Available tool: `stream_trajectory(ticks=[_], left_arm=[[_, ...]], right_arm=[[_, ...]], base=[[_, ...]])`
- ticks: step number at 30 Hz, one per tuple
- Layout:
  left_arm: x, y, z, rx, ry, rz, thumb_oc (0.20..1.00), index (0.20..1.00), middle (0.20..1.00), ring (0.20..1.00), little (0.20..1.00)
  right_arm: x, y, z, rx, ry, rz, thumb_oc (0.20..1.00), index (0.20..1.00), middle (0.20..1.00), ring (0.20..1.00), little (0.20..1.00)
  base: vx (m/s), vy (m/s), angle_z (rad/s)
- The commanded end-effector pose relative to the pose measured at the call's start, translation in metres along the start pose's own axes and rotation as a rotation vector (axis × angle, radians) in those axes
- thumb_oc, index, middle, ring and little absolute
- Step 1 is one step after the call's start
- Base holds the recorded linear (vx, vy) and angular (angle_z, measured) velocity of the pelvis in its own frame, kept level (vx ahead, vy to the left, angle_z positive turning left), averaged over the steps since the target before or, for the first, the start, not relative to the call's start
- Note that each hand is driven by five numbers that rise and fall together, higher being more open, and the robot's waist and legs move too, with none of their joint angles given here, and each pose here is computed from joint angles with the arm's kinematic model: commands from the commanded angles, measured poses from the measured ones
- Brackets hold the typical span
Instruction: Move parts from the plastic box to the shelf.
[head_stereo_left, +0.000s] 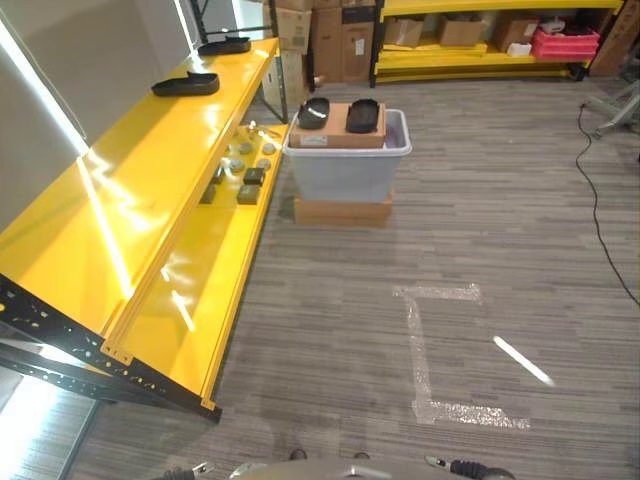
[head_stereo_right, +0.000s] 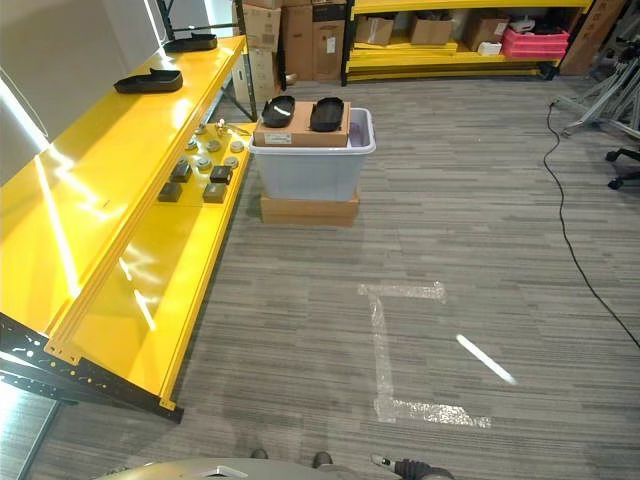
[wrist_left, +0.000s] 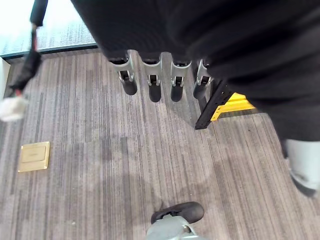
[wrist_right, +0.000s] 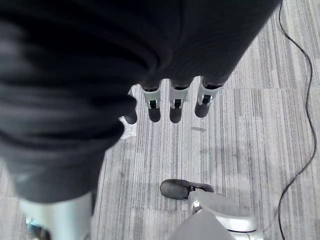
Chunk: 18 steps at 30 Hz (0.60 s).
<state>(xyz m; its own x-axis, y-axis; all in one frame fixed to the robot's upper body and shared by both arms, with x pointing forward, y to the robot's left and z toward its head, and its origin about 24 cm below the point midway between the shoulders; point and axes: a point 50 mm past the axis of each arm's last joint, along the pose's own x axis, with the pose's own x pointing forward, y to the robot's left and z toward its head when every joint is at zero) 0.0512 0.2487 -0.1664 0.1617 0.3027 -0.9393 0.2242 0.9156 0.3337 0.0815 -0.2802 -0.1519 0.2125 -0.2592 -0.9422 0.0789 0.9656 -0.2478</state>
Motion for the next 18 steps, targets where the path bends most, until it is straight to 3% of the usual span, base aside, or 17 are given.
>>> stream_trajectory(ticks=[1,18], left_arm=[[0.001,0.015,0.011,-0.037,0.002,0.047,1.000,1.000,1.000,1.000,1.000],[0.001,0.010,0.025,-0.218,-0.061,0.050,1.000,1.000,1.000,1.000,1.000]], right_arm=[[0.000,0.001,0.001,0.047,0.011,-0.013,1.000,1.000,1.000,1.000,1.000],[0.001,0.009,0.000,0.125,-0.028,0.011,1.000,1.000,1.000,1.000,1.000]], base=[[0.00,0.000,0.00],[0.00,0.000,0.00]])
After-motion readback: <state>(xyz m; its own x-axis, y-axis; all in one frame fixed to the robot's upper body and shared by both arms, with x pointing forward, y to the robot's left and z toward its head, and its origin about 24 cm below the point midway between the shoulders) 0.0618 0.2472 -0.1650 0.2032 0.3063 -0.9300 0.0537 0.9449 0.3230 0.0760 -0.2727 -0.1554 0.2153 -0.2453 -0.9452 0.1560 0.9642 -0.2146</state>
